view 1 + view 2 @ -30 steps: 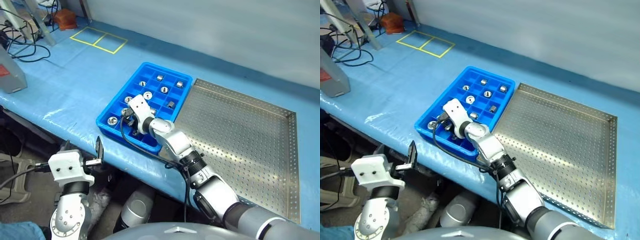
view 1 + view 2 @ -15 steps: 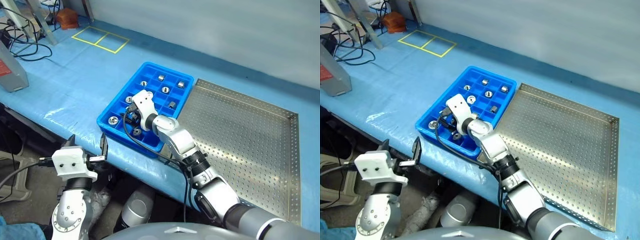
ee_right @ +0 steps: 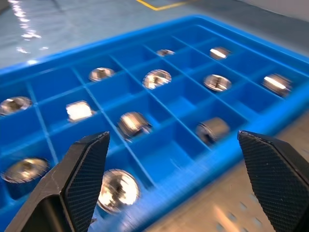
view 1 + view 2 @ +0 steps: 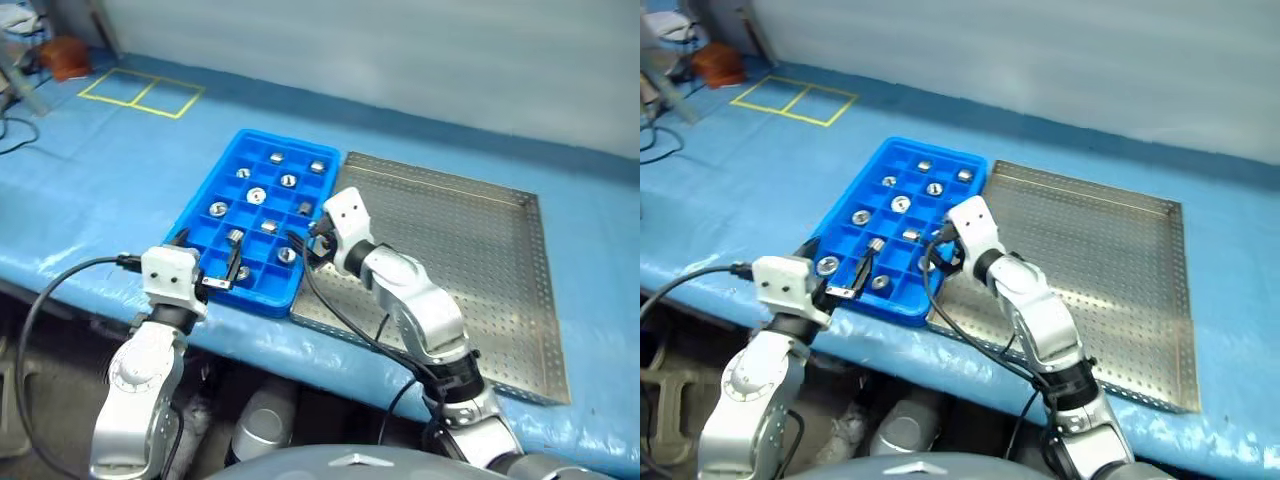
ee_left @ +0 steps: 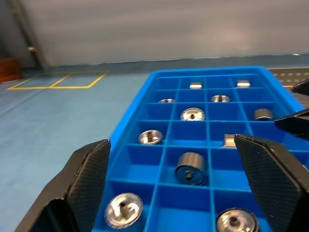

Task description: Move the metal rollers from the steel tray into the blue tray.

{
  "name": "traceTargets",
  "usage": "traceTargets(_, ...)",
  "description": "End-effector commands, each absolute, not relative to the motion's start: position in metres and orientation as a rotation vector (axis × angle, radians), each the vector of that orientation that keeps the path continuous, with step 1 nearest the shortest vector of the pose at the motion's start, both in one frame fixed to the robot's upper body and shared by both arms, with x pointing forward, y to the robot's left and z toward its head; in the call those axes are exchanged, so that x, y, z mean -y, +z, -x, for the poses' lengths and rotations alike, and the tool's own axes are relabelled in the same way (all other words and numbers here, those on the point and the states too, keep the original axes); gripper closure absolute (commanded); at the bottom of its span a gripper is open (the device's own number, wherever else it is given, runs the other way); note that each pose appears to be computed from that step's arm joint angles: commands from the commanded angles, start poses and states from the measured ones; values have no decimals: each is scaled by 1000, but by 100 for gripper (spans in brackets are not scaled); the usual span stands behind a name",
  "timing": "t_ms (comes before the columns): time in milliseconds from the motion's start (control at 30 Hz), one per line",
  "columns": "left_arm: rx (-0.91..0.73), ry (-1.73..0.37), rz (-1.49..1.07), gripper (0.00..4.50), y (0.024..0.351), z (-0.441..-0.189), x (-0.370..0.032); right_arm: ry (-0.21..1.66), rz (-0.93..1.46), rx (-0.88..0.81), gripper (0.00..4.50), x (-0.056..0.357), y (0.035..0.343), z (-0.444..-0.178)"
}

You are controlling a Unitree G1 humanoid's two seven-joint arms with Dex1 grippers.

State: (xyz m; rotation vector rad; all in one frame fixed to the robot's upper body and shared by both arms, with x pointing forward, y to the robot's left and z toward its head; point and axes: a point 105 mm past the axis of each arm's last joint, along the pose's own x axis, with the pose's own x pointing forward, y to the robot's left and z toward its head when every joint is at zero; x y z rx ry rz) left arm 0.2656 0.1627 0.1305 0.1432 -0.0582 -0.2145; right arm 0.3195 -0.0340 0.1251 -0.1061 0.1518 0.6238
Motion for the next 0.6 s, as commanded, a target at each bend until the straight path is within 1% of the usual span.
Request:
traceTargets(33,62,-305,-152,0,132,-273,-149,547,108,-117,3,54,135,-313)
traceTargets(267,27,-362,-186,0,123,-280,-142,473,137,-165,3,78,122,-297)
traceTargets(600,5,-347,-165,0,115,-273,-142,441,127,-200,3,79,113,-291)
